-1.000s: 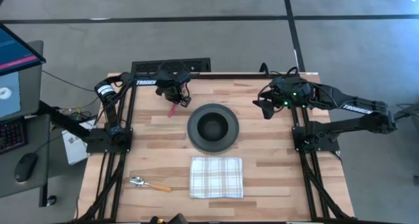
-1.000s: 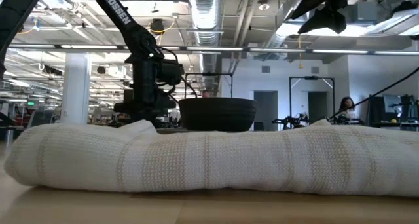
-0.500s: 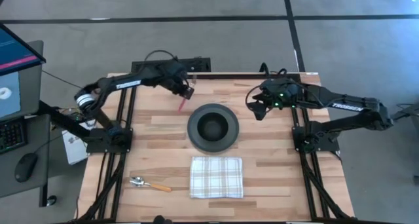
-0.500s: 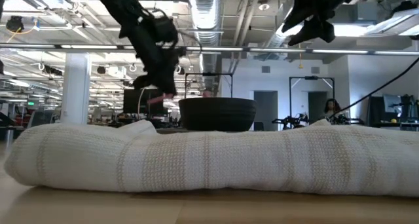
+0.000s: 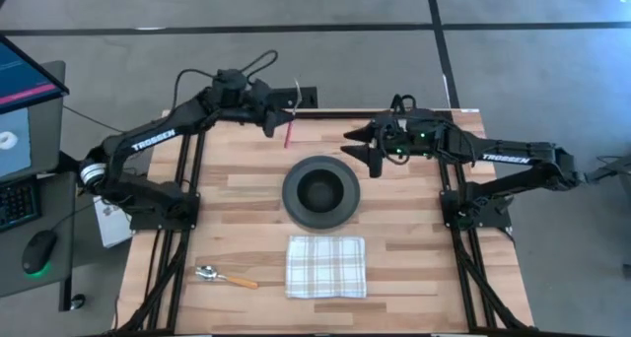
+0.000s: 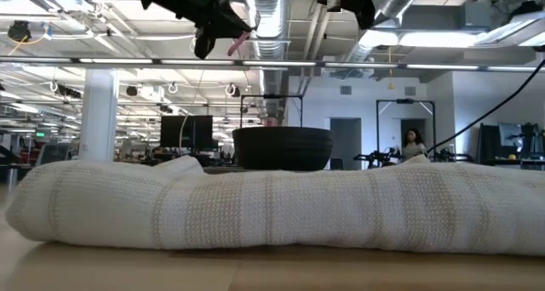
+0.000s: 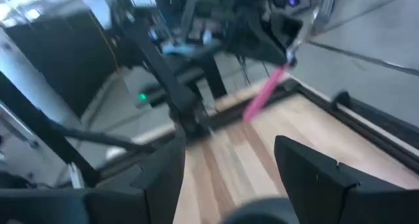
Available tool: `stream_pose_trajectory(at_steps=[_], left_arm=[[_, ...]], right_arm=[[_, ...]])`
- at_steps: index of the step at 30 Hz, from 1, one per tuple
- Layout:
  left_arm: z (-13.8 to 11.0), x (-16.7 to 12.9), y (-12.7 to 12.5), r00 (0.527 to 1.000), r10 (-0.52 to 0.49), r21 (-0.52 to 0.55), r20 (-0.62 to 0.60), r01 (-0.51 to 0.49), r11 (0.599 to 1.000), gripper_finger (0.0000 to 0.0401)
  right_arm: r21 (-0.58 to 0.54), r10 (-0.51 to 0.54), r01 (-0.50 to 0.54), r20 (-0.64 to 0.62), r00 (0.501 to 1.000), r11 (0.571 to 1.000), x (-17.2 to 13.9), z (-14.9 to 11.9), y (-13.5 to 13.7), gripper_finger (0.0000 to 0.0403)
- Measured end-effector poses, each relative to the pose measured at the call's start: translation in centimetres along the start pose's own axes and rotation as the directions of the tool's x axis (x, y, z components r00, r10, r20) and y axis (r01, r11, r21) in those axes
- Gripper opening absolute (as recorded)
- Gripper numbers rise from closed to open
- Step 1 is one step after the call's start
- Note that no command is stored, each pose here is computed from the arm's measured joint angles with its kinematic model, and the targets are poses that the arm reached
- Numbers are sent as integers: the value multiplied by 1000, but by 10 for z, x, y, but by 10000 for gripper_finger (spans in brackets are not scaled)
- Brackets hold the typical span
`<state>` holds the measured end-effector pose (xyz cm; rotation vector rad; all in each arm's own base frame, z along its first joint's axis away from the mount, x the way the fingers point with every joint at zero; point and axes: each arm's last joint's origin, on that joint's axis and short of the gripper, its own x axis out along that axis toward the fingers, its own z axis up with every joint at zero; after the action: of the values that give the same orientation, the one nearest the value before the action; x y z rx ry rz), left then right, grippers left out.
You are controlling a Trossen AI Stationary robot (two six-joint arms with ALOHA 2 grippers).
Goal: Set table place
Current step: Move the red fork to the right of the black plate
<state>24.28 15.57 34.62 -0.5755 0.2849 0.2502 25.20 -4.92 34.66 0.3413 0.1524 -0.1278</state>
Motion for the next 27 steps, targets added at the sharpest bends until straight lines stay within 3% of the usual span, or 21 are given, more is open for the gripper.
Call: stream_pose_trajectory(at_steps=[6,12,18,27], left_arm=[[-14,10,-20,987,158,55,13,-159,986,30],[-26,21,-39,954,292,132,63,-298,946,30],[-36,24,-58,927,359,200,104,-374,906,30],[-55,46,-63,900,431,241,70,-435,868,30]], right_arm=[[94,-88,76,126,988,993,13,6,-8,260],[-53,-96,102,103,990,993,36,-7,-8,260],[-110,-138,151,114,984,982,60,-19,-11,260],[-144,-151,174,158,976,974,91,0,-6,260]])
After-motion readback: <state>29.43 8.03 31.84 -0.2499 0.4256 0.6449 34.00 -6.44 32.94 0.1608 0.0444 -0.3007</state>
